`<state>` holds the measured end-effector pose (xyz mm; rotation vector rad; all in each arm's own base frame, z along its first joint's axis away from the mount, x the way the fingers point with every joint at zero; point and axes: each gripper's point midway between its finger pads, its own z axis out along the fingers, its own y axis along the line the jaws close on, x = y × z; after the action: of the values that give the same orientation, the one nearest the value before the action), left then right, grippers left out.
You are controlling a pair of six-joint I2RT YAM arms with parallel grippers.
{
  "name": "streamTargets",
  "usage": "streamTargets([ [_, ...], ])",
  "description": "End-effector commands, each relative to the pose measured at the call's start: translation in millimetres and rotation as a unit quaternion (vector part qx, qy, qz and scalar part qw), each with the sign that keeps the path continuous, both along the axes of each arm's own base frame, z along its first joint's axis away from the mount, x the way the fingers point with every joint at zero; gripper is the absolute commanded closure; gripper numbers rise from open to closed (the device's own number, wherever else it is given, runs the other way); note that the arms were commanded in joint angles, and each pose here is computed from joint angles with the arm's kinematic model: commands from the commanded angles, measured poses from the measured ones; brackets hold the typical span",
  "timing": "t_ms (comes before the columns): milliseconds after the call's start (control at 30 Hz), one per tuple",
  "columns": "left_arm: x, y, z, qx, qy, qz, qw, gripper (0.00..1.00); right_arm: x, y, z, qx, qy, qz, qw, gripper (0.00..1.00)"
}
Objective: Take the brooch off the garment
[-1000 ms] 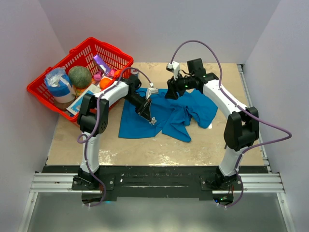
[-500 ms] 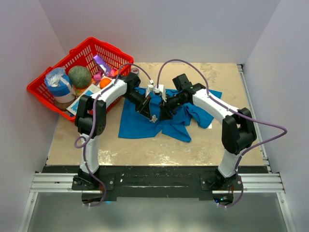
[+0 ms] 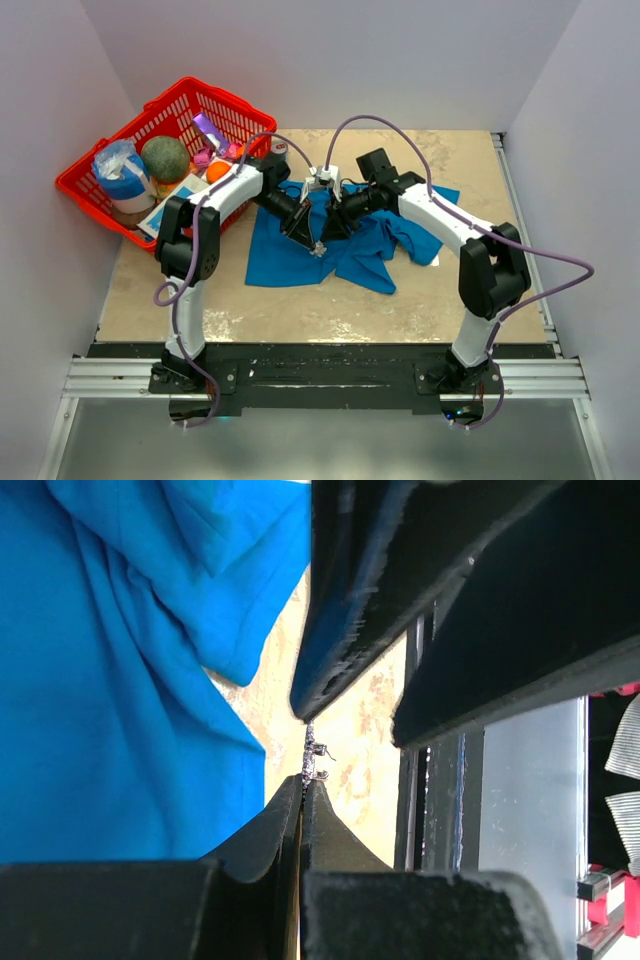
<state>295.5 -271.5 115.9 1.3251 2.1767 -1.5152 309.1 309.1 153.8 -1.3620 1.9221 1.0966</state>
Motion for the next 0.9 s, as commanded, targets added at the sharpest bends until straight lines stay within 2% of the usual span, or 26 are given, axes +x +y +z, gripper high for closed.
streamTargets([
  [0, -4.8, -2.4, 21.8, -0.042, 0.0, -0.007, 0.999, 1.0, -2.8, 9.6, 10.9, 0.028, 0.003, 0.018, 0.999, 0.56],
  [467, -8.3, -8.2, 19.5, -0.05, 0.014, -0.015, 0.999, 1.0, -19.6, 13.3, 0.3, 0.013, 0.002, 0.061, 0.998, 0.57],
  [633, -7.7, -9.3, 18.1, -0.049, 0.018, -0.015, 0.999, 1.0, -20.1, 12.1, -2.6, 0.001, -0.012, 0.07, 0.997, 0.63],
  [867, -6.4, -9.6, 18.9, -0.05, 0.021, -0.015, 0.998, 1.0, -21.5, 15.6, -3.8, -0.004, -0.02, 0.077, 0.997, 0.65],
])
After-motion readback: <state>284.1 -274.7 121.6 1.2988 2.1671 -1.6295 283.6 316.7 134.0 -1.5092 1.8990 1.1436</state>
